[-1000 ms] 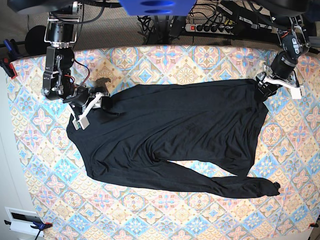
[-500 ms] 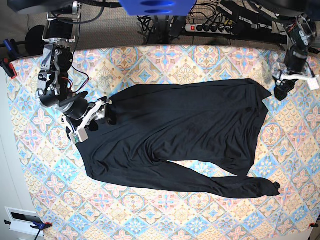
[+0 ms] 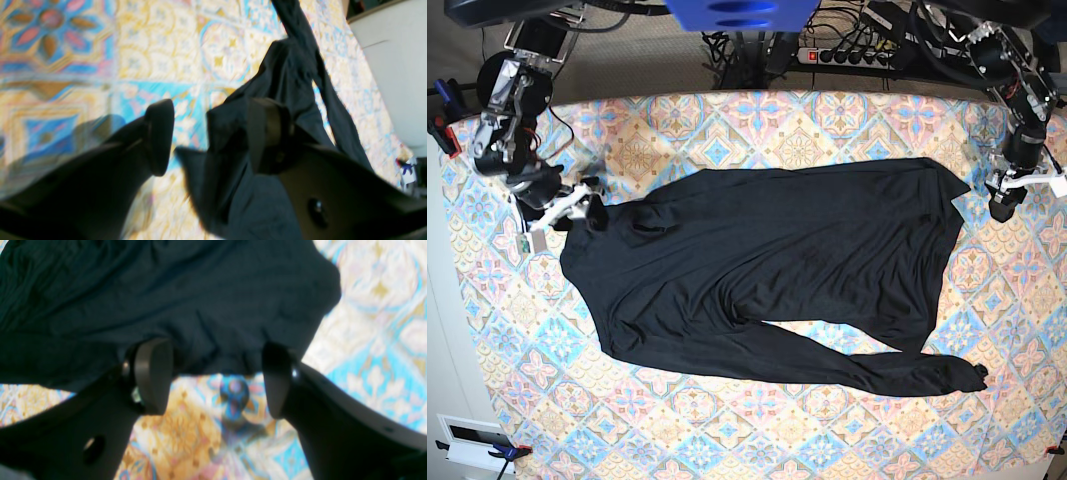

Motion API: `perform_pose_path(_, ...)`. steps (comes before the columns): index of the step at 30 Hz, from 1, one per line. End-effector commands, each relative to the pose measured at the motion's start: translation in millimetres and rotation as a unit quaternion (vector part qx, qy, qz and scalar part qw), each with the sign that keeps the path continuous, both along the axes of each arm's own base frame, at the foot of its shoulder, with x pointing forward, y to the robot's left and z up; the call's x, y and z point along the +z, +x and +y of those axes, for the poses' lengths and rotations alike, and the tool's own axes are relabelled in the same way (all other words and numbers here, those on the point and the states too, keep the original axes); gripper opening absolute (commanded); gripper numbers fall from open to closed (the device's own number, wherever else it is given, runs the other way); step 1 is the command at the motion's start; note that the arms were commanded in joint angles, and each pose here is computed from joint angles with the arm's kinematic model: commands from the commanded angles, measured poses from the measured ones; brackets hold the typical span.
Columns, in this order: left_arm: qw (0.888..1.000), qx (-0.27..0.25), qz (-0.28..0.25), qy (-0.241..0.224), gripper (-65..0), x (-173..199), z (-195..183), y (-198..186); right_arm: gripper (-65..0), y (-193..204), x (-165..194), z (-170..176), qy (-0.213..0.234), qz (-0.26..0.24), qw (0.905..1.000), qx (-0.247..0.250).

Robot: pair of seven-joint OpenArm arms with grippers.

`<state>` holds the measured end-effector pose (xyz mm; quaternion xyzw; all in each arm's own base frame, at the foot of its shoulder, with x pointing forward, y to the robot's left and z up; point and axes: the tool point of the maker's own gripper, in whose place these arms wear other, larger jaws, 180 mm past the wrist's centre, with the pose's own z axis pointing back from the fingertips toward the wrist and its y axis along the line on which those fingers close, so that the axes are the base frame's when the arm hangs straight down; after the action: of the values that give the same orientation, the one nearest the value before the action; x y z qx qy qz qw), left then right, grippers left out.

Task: Layout the t-shirt on the table in an organized manner, then fold the t-shirt properly
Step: 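Pull the shoulder corner with the left gripper away from the right gripper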

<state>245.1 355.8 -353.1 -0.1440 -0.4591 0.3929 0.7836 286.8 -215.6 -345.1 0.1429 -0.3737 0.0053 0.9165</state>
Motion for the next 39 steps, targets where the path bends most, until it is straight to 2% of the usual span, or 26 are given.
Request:
perform_pose_path(1,1.000,0.004,-0.009,0.014,-30.3,7.6,8.9,5.1,-24.2,9.0,15.8,-6.0,-0.004,-0.029,0.9996,-0.003)
perform_pose_path(6,1.000,0.011,0.017,-0.002,-30.3,-14.2,9.9,1.2,-24.2,2.3,10.3,-5.9,-0.003,-0.026,0.9996,-0.005)
perform_pose_path(12,0.998,-0.029,0.062,-0.007,-30.3,-39.3,-15.2,-12.8,-24.2,-2.9,6.1,-6.1,-0.002,-0.021,0.9998,-0.006)
perform_pose_path(17,0.996,-0.034,0.083,-0.009,-30.3,-48.5,-17.7,-26.7,-24.2,-2.9,5.8,-5.1,-0.002,-0.020,0.9998,-0.004)
perform_pose_path(21,0.996,-0.034,0.086,-0.004,-30.3,-48.2,-15.4,-27.9,-24.2,-2.8,4.3,0.6,0.009,-0.022,0.9997,-0.008)
perform_pose_path(26,0.994,-0.036,0.105,0.023,-30.3,-51.4,-9.6,-30.2,-24.2,-3.3,3.2,3.0,0.011,-0.020,0.9997,-0.006)
perform_pose_path(33,0.995,-0.038,0.090,0.029,-30.3,-44.3,-11.8,-11.2,-24.2,-3.3,3.1,3.4,0.012,-0.020,0.9997,-0.006)
perform_pose_path(39,0.992,-0.085,0.089,0.022,-30.3,-49.7,-42.7,6.5,-24.2,-2.8,3.5,3.4,0.012,-0.021,0.9997,-0.006)
